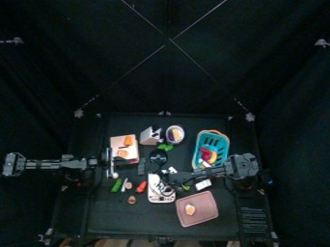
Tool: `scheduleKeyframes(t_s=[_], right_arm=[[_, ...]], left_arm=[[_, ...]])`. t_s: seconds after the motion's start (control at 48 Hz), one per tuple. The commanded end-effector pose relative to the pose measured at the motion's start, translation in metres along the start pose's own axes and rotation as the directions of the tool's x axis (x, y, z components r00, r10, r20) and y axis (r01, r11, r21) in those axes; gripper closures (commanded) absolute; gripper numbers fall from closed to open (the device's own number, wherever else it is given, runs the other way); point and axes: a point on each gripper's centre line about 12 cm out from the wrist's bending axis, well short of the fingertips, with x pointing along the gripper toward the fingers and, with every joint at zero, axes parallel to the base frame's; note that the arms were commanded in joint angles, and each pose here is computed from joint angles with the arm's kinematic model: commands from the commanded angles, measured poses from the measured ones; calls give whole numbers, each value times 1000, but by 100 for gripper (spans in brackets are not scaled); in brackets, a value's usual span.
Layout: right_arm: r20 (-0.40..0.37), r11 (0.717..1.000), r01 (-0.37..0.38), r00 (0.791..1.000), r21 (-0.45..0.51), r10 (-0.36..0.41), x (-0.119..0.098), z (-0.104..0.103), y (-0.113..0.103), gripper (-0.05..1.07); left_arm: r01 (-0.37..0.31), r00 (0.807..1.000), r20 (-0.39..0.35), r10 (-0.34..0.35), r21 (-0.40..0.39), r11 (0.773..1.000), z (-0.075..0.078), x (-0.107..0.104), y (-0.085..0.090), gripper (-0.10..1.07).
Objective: Grab pot lid
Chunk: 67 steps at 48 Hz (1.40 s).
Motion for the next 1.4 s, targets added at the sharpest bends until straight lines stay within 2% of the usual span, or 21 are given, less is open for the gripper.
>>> scheduleKeyframes(t_s=[0.0, 0.25, 0.417, 0.562, 1.104, 1.375], right_arm=[[88, 999, -38, 995, 29, 35, -32, 27, -9, 15], [186, 999, -7, 983, 48, -2, -31, 60, -38, 17], [219, 997, 52, 974, 59, -64, -16, 78, -65, 18], [243, 996, 67, 967, 58, -79, 2, 90, -77, 18], [206, 992, 94, 972, 86, -110, 41, 93, -96, 18], [197, 990, 101, 973, 98, -119, 51, 96, -104, 19]], left_arm=[[1, 1000, 31, -1, 2, 1000, 10, 2, 0, 62], [-1, 1000, 31, 1, 0, 1000, 10, 2, 0, 62], [-1, 1000, 31, 1, 0, 1000, 10, 2, 0, 62], [-2, 1000, 31, 2, 3, 1000, 10, 2, 0, 62], [-3, 1000, 29, 3, 3, 1000, 9, 2, 1, 62], [-3, 1000, 28, 3, 3, 1000, 9, 2, 1, 62]])
